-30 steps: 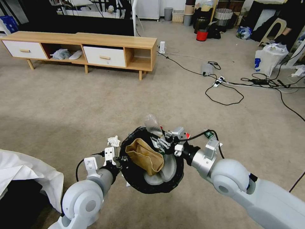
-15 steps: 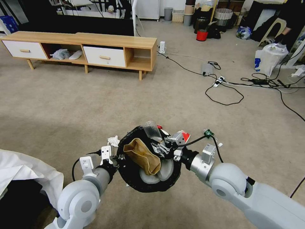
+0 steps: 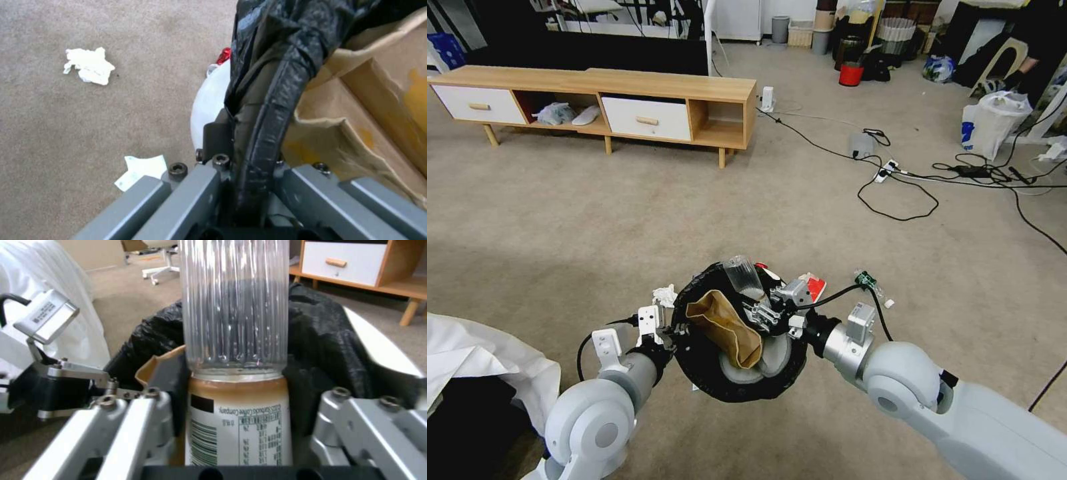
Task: Pick up the trash bin and place the garbage on the floor into it.
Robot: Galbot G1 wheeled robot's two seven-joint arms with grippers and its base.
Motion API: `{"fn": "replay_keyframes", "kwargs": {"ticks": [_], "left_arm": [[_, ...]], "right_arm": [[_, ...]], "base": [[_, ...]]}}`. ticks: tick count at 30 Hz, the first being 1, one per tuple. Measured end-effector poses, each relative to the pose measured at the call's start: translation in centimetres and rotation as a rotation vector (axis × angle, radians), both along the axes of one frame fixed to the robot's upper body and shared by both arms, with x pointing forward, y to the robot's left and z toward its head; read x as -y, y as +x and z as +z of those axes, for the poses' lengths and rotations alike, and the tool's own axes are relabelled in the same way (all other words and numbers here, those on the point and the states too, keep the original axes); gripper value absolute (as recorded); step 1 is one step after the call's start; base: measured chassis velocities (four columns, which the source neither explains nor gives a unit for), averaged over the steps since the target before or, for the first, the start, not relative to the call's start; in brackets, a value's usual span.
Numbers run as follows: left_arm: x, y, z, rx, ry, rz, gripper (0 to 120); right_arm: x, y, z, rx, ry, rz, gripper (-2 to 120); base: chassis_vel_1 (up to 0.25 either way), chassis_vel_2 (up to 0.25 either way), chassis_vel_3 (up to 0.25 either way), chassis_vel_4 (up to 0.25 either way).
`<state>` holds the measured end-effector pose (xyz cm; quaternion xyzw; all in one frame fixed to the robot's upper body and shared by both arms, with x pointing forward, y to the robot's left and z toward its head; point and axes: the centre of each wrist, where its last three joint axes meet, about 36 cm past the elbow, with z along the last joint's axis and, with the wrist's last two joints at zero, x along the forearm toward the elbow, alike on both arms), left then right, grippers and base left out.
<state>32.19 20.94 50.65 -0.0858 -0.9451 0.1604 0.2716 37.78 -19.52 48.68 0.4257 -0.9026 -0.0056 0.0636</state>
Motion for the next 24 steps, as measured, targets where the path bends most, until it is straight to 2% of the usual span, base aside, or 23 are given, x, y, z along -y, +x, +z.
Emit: {"fn": "replay_keyframes", "kwargs": {"ticks": [2,5,7,12,14,24], "left_arm": [[0.07,-0.01,-0.08,-0.002,-0.003,0.001,0],[0.14,-0.03,-0.16,-0.005,-0.006,0.001,0],[0.21,-0.04,-0.23,-0.007,-0.011,0.002,0],[0.25,-0.05,-0.29,-0.009,-0.015,0.001,0],[0.27,-0.10,-0.34,-0.011,-0.017,0.000,0],[0.22,-0.20,-0.41,-0.015,-0.016,0.007,0]], "right_arm": [[-0.13,0.04,0.12,0.003,0.003,0.006,59],[-0.26,0.03,0.21,0.005,0.007,0.012,66],[-0.45,-0.01,0.32,0.006,0.012,0.019,78],[-0.56,-0.05,0.34,0.005,0.014,0.023,89],[-0.61,-0.11,0.34,0.004,0.015,0.026,98],[-0.74,-0.31,0.50,0.006,0.016,0.033,99]], "base": [[0.000,0.000,0.000,0.000],[0.000,0.000,0.000,0.000],[0.000,0.000,0.000,0.000],[0.000,0.000,0.000,0.000],[0.000,0.000,0.000,0.000],[0.000,0.000,0.000,0.000]]}}
